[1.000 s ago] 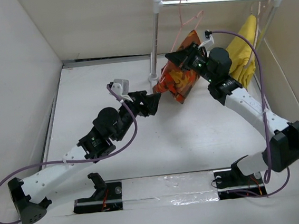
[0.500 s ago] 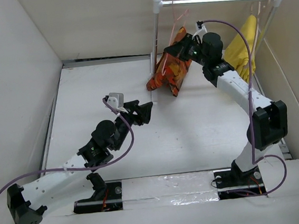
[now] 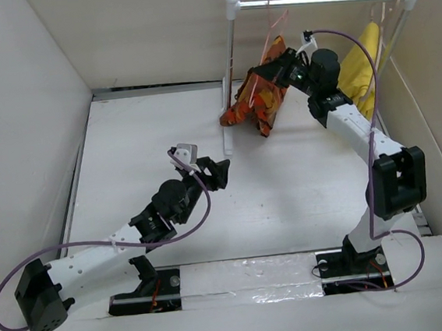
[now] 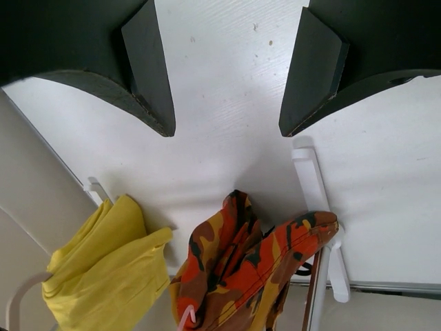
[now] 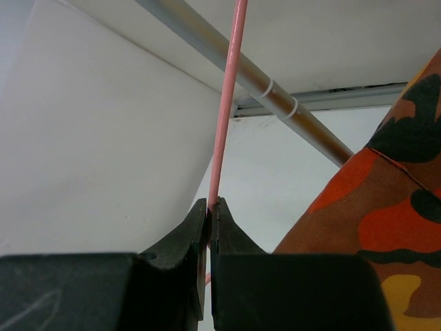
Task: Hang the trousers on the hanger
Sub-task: Place the hanger at the clothesline.
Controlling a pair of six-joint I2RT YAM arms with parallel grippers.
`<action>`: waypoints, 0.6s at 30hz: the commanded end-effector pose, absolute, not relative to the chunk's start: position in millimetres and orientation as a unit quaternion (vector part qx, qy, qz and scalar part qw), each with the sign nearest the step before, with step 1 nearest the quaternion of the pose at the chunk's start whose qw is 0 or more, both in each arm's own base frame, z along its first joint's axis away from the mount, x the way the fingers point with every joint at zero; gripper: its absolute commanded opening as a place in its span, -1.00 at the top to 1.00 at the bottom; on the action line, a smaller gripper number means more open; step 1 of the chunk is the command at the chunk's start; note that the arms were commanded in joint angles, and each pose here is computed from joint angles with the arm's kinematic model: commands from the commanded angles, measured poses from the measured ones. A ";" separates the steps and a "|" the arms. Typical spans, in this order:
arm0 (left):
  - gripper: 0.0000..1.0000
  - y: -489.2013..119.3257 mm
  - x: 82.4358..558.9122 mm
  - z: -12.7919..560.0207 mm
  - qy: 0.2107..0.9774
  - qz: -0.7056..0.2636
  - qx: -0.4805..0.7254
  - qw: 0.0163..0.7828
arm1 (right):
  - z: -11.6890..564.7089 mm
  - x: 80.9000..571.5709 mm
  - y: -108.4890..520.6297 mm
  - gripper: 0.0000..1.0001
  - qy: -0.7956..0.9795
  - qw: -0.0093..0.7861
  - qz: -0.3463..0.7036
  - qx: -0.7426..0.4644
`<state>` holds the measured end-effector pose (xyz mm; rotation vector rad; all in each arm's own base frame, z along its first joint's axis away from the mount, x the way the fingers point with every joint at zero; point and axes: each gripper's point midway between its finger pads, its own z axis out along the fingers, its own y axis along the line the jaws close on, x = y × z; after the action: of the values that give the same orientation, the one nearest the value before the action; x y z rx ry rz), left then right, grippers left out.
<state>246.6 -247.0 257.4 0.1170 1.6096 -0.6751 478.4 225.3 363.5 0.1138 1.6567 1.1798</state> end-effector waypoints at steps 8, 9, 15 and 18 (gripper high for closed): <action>-0.19 -247.5 257.5 270.4 0.691 -0.295 0.031 0.659 | 388.2 471.0 205.3 -0.11 0.630 0.626 0.460 -0.006; -0.19 -248.1 257.4 269.9 0.691 -0.295 0.033 0.658 | 384.3 468.1 207.7 -0.99 0.634 0.625 0.455 -0.007; -0.20 -249.0 259.9 266.4 0.698 -0.288 0.031 0.655 | 383.8 444.3 208.2 -1.00 0.636 0.641 0.428 -0.025; -0.20 -248.1 259.1 267.7 0.696 -0.289 0.031 0.657 | 382.6 422.9 203.9 -1.00 0.627 0.649 0.429 -0.036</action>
<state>255.4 -249.6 241.7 0.1125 1.6436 -0.6277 442.5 210.8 353.3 -0.0183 1.5520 1.0152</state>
